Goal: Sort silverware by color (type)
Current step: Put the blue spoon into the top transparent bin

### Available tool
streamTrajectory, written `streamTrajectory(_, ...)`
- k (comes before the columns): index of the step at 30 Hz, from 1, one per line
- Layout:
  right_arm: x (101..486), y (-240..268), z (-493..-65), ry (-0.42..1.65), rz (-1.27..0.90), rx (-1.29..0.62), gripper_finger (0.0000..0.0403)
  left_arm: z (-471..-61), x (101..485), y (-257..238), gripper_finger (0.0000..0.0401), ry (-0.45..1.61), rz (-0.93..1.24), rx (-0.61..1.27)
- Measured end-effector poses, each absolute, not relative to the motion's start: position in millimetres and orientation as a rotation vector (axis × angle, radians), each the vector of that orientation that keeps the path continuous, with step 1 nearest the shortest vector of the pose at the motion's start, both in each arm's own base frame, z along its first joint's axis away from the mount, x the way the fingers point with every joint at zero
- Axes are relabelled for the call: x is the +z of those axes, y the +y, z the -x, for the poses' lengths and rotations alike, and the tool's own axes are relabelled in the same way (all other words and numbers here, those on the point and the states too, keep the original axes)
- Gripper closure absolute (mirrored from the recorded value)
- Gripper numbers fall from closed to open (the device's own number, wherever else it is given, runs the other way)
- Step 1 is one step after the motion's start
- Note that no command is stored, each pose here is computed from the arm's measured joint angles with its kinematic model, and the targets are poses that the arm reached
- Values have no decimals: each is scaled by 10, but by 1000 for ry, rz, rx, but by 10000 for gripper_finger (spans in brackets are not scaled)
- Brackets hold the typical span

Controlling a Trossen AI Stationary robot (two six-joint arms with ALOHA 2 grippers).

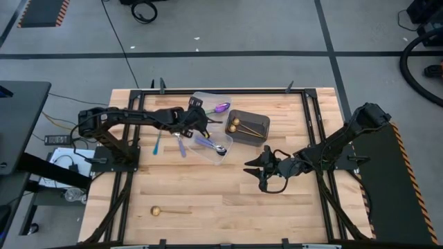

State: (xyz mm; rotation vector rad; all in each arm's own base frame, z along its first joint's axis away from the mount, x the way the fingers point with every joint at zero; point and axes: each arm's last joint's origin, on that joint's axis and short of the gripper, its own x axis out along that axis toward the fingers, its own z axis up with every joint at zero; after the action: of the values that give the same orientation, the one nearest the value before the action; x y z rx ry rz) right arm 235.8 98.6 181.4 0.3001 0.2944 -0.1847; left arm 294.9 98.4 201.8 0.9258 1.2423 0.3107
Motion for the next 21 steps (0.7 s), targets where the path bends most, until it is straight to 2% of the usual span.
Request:
streamTrajectory(7, 1819, 989, -2361, 293, -282, -175, 273, -2886, 2003, 1102, 232, 1276, -869, 347)
streamTrajectory(13, 1819, 1002, -2356, 294, -282, -167, 273, -2846, 1982, 1216, 234, 1216, -713, 291)
streamTrajectory(21, 1819, 1006, -2354, 295, -275, -164, 273, -2765, 1974, 1401, 247, 1195, -610, 296)
